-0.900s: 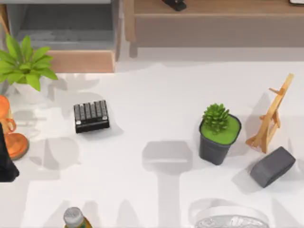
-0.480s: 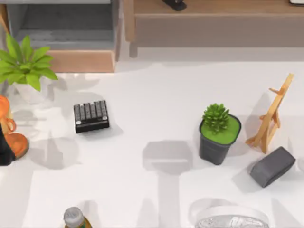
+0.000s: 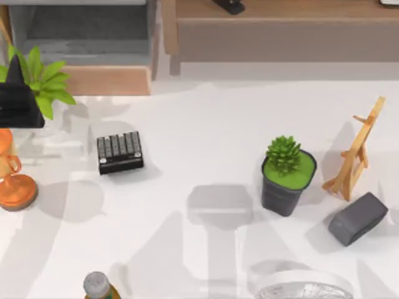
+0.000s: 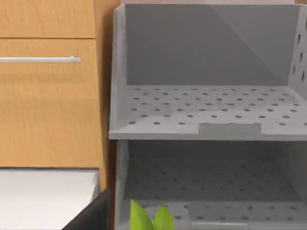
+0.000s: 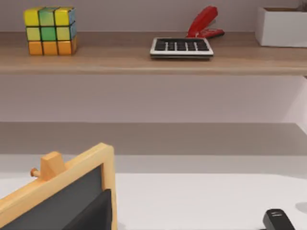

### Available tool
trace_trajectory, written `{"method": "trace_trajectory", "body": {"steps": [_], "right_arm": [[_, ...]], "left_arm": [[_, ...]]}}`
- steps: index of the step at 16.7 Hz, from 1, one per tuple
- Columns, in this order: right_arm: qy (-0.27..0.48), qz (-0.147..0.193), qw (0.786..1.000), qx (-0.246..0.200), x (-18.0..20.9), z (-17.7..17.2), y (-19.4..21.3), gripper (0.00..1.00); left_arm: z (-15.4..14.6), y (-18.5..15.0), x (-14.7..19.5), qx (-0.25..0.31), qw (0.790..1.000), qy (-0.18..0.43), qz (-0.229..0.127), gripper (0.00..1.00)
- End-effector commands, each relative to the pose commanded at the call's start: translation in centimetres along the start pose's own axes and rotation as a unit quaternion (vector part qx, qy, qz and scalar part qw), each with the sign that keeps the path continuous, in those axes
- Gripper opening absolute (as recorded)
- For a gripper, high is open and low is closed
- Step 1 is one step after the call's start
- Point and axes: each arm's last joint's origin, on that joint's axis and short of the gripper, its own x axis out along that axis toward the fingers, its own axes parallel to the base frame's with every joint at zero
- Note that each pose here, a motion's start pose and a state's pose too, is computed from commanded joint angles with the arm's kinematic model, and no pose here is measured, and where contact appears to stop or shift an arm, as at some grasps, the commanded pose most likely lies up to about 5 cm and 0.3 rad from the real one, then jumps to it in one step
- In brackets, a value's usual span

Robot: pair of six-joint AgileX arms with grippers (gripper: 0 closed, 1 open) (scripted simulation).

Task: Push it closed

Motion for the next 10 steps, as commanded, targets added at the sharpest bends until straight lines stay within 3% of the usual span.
{"method": "trace_trajectory", "body": {"steps": [5, 10], "right_arm": [[0.0, 0.0, 1.0, 0.0, 0.0, 0.0, 0.0, 1.0], [0.0, 0.0, 1.0, 0.0, 0.0, 0.0, 0.0, 1.0]], "left_arm": [[0.5, -2.0, 4.3, 0.001, 1.0, 0.007, 0.002, 1.0], [0.5, -2.4, 5.0, 0.001, 1.0, 0.006, 0.003, 1.0]]}}
